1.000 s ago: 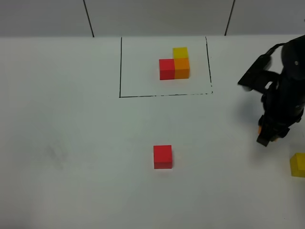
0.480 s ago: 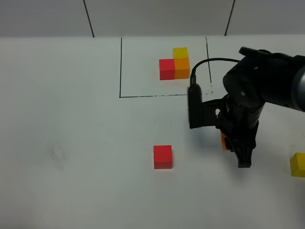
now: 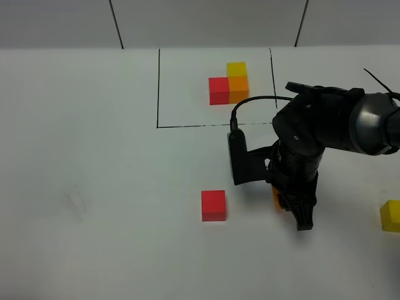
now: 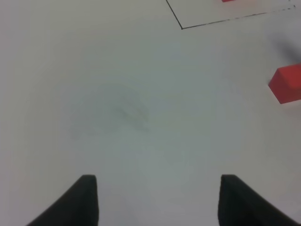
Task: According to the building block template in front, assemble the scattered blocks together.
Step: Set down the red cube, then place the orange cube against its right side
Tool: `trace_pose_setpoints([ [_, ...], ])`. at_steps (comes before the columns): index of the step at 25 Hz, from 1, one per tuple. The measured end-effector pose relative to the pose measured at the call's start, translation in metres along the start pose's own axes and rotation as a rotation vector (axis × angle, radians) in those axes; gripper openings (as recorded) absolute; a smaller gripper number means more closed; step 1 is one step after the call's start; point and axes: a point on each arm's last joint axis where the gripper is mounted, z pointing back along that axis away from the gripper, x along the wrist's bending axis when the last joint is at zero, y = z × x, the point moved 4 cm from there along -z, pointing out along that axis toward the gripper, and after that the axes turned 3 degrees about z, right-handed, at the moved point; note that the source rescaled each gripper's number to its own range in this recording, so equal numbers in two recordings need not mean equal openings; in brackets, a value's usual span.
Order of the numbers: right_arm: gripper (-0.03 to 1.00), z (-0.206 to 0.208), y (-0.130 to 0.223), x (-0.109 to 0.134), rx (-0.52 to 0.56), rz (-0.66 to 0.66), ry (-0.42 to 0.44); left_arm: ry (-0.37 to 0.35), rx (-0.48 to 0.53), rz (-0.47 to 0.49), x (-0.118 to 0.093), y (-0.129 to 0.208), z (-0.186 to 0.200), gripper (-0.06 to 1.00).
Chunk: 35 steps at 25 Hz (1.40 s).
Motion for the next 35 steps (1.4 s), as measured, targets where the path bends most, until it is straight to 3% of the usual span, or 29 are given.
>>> trace_pose_setpoints([
  [11, 0.0, -0.02, -0.02, 0.008, -0.064, -0.017, -0.024, 0.0, 0.0, 0.0, 0.0, 0.0, 0.0, 0.24],
  [19, 0.0, -0.028, -0.031, 0.001, -0.046, -0.124, -0.048, 0.0, 0.0, 0.0, 0.0, 0.0, 0.0, 0.24],
  [35, 0.0, -0.026, -0.052, 0.004, -0.078, -0.106, -0.037, 0.0, 0.0, -0.001, 0.0, 0.0, 0.0, 0.24],
])
